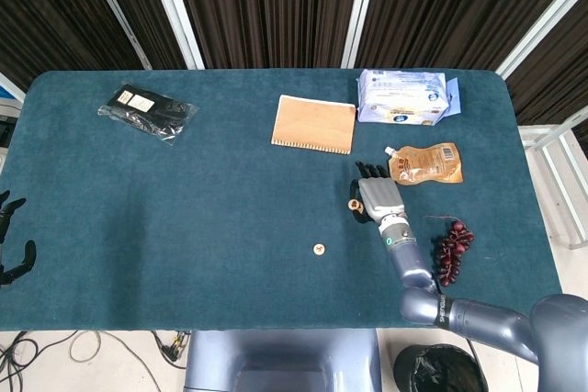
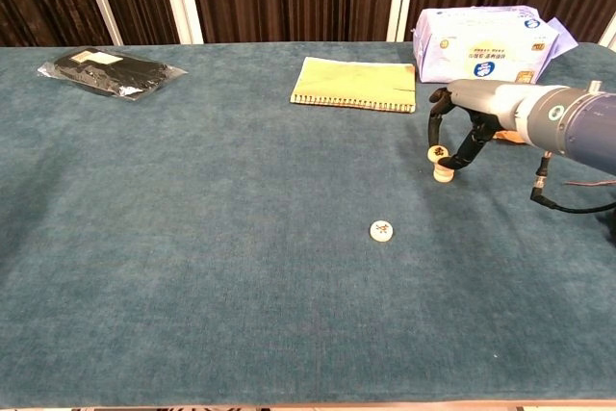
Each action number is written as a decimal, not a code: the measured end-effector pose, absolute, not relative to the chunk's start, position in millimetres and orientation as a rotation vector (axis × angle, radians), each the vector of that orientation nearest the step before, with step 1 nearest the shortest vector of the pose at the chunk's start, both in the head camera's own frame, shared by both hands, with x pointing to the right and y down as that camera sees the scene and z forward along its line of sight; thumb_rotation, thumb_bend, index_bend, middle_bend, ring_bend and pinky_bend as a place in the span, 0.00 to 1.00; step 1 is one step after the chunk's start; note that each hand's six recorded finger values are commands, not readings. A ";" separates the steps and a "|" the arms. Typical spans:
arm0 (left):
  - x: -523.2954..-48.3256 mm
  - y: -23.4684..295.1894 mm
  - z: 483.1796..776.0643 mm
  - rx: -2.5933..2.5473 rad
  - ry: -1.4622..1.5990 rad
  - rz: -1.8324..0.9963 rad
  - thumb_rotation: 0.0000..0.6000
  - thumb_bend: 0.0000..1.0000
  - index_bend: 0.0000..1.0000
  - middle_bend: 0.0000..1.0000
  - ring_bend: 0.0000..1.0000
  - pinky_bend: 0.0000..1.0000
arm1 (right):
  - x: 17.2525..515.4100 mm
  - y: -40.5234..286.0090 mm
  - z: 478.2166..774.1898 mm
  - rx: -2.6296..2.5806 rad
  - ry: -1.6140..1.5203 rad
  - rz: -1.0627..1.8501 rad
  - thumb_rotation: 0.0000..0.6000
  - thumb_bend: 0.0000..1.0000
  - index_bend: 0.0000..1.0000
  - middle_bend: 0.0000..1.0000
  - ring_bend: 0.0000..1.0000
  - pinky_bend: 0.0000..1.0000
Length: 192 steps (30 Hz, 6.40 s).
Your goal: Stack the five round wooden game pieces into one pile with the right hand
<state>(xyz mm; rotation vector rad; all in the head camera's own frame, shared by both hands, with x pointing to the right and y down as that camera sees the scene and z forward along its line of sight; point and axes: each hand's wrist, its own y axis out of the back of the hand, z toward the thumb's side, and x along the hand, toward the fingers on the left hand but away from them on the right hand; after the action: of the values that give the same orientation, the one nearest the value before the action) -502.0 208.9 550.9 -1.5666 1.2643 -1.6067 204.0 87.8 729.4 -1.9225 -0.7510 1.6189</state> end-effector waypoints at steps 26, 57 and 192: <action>-501.8 209.3 551.5 -1.566 1.259 -1.610 1.00 0.48 0.14 0.00 0.00 0.00 | 214.0 89.1 729.8 -1.913 -0.752 1.636 1.00 0.42 0.53 0.00 0.00 0.00; -501.5 209.4 551.9 -1.567 1.257 -1.611 1.00 0.48 0.14 0.00 0.00 0.00 | 213.3 90.6 730.6 -1.918 -0.745 1.634 1.00 0.42 0.45 0.00 0.00 0.00; -501.3 208.9 551.4 -1.564 1.258 -1.607 1.00 0.48 0.14 0.00 0.00 0.00 | 178.7 111.0 696.5 -2.020 -0.772 1.404 1.00 0.42 0.53 0.00 0.00 0.00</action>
<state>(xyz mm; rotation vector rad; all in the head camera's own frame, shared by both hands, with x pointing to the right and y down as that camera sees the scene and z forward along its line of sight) -501.3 208.9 551.4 -1.5644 1.2584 -1.6066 178.7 111.0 696.5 -2.0197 -0.7715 1.4041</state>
